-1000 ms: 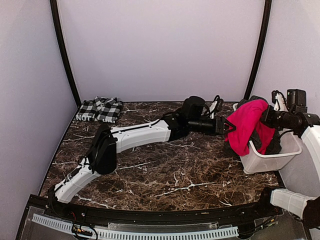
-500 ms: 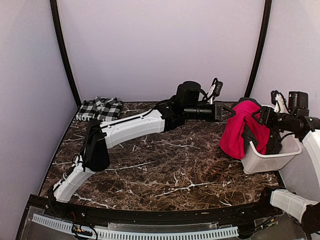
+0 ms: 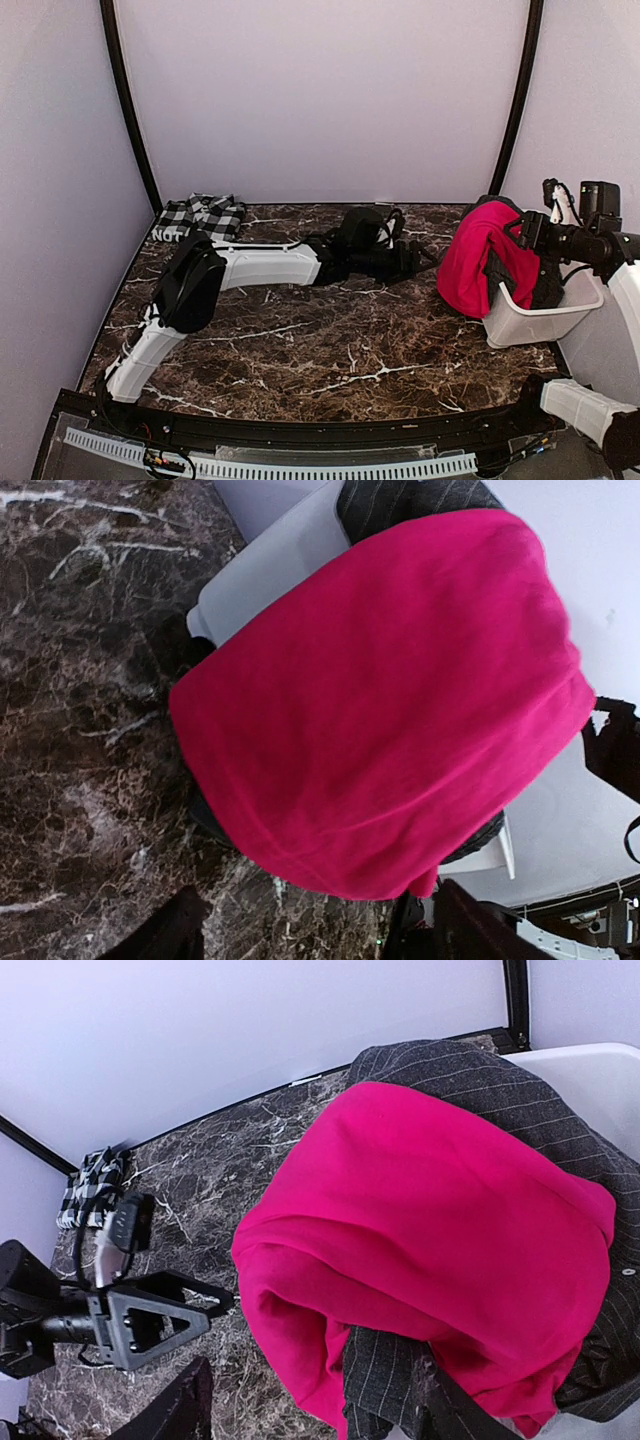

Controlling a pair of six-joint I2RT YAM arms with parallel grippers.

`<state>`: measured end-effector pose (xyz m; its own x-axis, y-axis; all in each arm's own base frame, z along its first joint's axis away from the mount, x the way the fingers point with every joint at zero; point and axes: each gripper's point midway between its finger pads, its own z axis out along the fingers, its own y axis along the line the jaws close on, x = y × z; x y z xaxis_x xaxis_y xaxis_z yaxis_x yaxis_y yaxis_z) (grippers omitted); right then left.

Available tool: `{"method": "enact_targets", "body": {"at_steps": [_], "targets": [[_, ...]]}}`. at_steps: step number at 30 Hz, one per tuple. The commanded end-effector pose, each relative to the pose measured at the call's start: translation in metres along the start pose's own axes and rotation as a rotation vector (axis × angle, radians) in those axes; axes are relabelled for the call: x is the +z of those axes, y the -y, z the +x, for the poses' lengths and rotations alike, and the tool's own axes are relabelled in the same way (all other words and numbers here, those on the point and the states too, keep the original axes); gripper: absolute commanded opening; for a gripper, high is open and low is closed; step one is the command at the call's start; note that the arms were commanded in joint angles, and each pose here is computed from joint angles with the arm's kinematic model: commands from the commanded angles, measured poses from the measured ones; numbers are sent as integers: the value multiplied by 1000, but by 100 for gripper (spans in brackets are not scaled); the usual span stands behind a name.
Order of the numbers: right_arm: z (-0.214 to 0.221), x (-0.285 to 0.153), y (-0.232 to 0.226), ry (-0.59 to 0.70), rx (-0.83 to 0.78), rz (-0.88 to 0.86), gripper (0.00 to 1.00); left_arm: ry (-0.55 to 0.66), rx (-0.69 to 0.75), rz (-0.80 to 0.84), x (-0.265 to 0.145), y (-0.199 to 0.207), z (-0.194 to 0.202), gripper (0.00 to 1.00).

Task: Fold and stack the mixed laundry pile
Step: Pick up the crumpled T-shirt from the bin.

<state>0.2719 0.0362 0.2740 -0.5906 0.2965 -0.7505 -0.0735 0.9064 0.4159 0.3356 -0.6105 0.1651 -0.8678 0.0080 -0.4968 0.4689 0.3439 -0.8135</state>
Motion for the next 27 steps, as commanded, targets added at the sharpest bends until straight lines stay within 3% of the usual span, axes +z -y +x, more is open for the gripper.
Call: {"method": "enact_targets", "body": {"at_steps": [1, 3, 14, 19, 23, 27], "targets": [[-11, -6, -11, 35, -18, -36, 64, 37, -90, 125, 5, 10, 0, 84], [-11, -7, -13, 38, -18, -47, 64, 22, -130, 164, 15, 2, 7, 97], [-8, -5, -11, 28, -24, -42, 64, 52, -218, 317, 54, -15, 8, 99], [-6, -2, -9, 20, -19, -41, 64, 88, -209, 426, 58, 10, -8, 99], [-8, -3, -10, 23, -23, -38, 64, 101, -176, 501, 50, 30, -15, 86], [-11, -5, -13, 30, -29, -47, 65, 116, -110, 587, 27, 72, -28, 62]]}}
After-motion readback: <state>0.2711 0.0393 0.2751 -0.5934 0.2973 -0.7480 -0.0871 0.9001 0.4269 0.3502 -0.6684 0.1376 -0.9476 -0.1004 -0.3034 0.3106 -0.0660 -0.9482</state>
